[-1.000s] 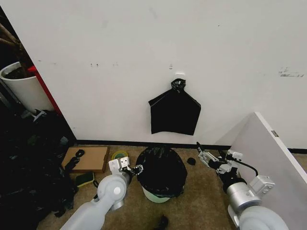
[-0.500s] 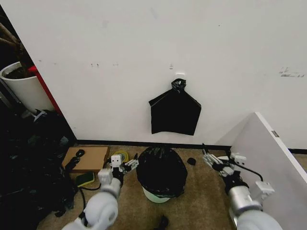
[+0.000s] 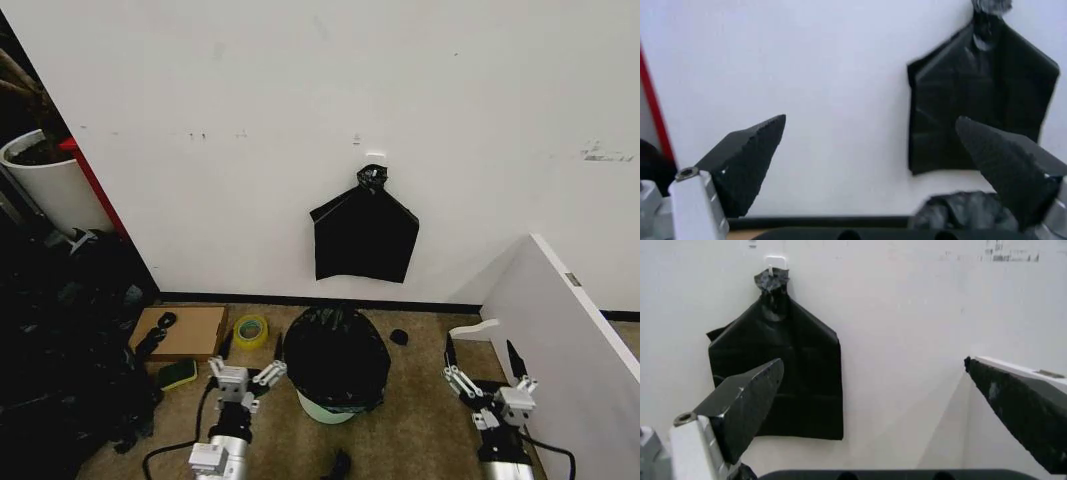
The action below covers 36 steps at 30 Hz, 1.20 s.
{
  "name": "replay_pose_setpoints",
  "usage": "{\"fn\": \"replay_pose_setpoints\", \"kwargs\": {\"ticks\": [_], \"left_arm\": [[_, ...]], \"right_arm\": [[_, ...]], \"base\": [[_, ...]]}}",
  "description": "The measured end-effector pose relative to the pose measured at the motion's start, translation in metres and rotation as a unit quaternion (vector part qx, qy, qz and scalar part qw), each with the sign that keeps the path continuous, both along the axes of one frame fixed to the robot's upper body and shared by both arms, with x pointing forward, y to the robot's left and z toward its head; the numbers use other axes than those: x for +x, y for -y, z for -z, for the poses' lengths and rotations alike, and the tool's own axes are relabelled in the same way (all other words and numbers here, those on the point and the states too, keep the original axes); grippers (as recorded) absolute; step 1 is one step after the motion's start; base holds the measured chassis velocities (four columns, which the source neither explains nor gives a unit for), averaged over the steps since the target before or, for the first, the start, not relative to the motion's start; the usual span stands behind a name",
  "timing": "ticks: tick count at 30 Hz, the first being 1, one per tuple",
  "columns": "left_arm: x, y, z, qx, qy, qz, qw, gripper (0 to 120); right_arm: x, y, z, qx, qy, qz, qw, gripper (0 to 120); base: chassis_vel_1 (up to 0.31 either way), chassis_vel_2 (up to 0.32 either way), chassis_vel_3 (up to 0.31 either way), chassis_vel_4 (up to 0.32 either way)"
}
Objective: Place the garbage bag over the trash bin.
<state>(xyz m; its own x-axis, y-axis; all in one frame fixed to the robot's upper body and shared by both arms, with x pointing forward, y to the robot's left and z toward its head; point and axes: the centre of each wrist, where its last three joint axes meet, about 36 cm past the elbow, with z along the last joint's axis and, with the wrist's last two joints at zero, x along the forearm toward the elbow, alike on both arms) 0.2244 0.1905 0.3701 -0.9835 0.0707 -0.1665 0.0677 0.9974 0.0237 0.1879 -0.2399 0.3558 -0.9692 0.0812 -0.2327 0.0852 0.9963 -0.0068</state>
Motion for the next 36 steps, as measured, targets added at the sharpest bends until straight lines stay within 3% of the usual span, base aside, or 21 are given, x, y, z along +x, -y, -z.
{"fn": "replay_pose_setpoints", "kwargs": {"ticks": [6,13,17,23,36], "left_arm": [[-0.016,-0.01,-0.008,0.001,0.015,-0.016,0.9997,100],[-0.02,-0.001,-0.003,-0.003,0.012,-0.008,0.9999,100],[-0.021,0.006,0.009,0.0,0.002,-0.006,1.0,100],[-0.028,0.012,0.044,0.004,-0.044,-0.001,0.999,100],[-0.008,0.004,0.058,0.013,-0.062,0.003,0.998,100]], "right_arm": [[-0.005,-0.003,0.009,-0.014,0.011,-0.004,1.0,100],[-0.004,-0.003,0.013,-0.008,0.012,0.001,1.0,100],[-0.004,-0.003,0.013,-0.007,0.013,0.002,1.0,100],[-0.004,-0.003,0.012,-0.006,0.012,0.003,1.0,100],[-0.004,-0.003,0.012,-0.005,0.011,0.003,1.0,100]], "base": [[0.0,0.0,0.0,0.0],[0.0,0.0,0.0,0.0],[0.0,0.0,0.0,0.0],[0.0,0.0,0.0,0.0],[0.0,0.0,0.0,0.0]]}}
